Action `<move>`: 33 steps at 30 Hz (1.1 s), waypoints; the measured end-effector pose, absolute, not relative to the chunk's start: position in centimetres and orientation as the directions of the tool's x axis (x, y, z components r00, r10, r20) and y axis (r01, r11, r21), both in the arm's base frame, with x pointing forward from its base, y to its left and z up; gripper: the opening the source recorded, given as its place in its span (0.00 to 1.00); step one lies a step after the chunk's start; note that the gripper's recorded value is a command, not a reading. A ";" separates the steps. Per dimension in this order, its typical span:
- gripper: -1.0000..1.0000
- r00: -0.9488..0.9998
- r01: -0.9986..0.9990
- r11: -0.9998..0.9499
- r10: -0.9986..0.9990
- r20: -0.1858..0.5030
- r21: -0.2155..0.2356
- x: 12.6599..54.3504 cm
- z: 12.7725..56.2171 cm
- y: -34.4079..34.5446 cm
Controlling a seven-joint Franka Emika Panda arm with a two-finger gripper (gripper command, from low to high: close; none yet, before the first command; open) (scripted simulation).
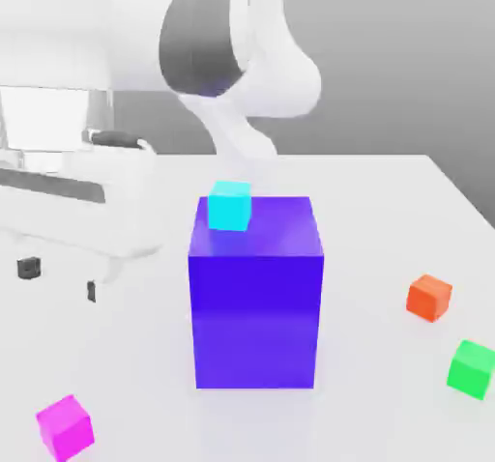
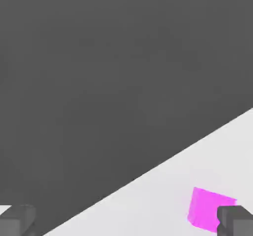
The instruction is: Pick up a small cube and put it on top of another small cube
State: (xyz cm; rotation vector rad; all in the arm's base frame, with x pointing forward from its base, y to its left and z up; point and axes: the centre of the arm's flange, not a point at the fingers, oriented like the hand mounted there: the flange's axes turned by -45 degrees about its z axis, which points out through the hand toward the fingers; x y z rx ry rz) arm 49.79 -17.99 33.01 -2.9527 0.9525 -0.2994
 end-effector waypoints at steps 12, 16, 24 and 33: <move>0.00 0.693 -0.721 -0.693 -0.721 0.001 0.000 46.5 13.4 -22.4; 0.00 0.693 -0.721 -0.693 -0.721 0.001 0.000 46.5 13.4 -22.3; 0.00 0.701 -0.713 -0.701 -0.713 -0.001 -0.003 46.9 18.8 -21.2; 0.00 0.841 -0.541 -0.841 -0.540 -0.023 -0.022 49.7 21.1 1.3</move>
